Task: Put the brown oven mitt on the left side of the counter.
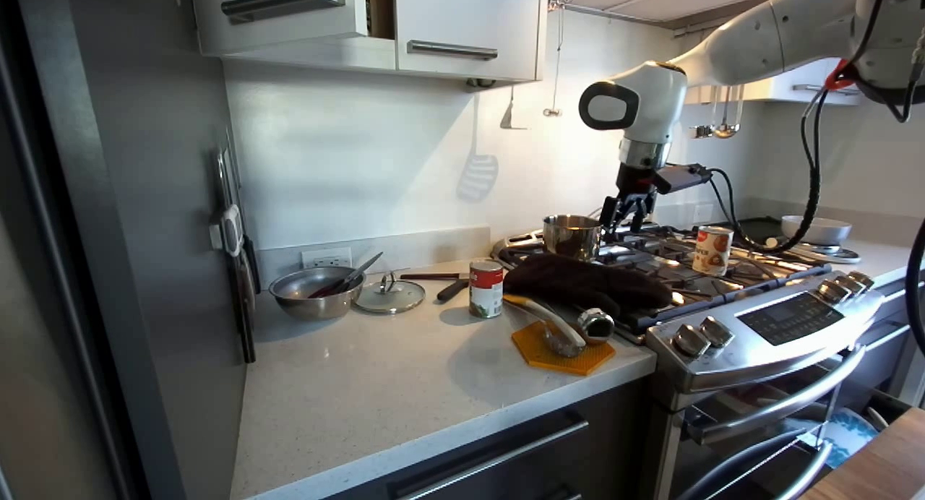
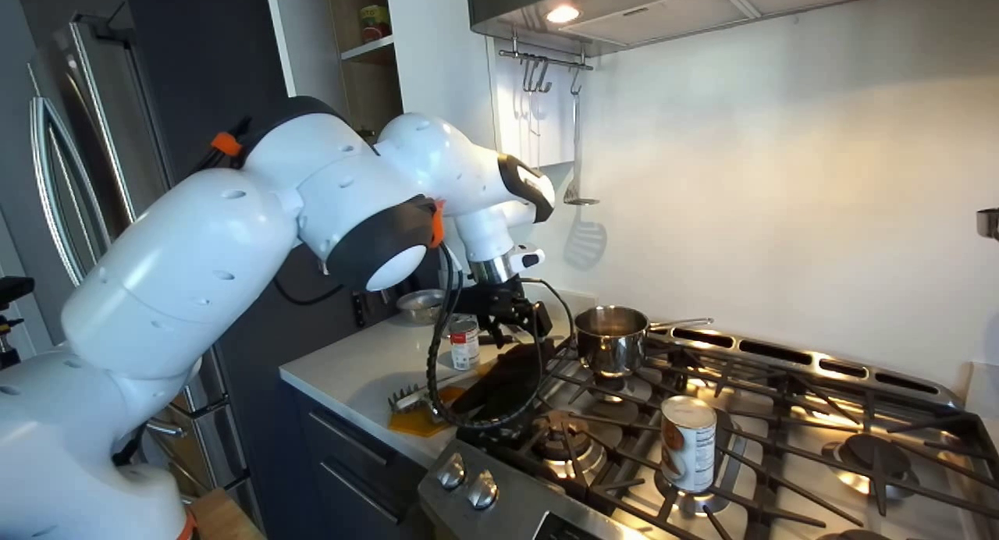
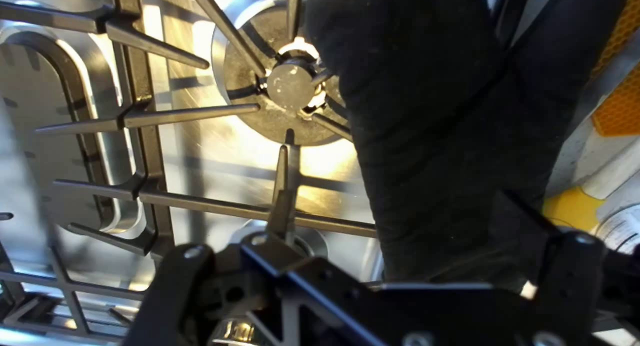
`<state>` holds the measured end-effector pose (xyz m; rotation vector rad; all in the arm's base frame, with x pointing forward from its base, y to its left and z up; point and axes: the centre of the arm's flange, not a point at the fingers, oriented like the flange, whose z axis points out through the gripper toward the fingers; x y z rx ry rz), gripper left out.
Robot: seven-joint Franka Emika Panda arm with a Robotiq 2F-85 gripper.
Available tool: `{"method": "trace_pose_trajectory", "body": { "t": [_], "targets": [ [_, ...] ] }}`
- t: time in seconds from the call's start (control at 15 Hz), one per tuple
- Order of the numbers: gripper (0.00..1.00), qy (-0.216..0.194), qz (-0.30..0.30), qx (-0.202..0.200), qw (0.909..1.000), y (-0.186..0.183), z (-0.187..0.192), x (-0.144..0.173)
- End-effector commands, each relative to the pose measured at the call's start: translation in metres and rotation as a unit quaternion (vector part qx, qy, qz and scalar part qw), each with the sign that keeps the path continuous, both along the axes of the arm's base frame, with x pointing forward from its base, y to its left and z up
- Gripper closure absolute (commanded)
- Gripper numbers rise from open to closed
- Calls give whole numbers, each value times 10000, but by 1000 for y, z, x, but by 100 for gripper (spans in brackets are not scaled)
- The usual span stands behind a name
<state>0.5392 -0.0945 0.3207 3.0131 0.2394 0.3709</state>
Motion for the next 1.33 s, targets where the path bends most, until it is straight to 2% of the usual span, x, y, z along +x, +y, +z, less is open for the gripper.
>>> {"method": "trace_pose_trajectory", "body": {
  "t": [0.0,0.47,0.67,0.87,1.27],
  "targets": [
    [0,208,27,76,9998,-39,9,37],
    [0,437,37,411,9982,-40,-26,37],
    [0,273,127,320,9990,-40,-41,38],
    [0,140,177,391,9990,-41,-49,41],
    [0,163,221,589,9979,-33,-61,46]
  ]
}}
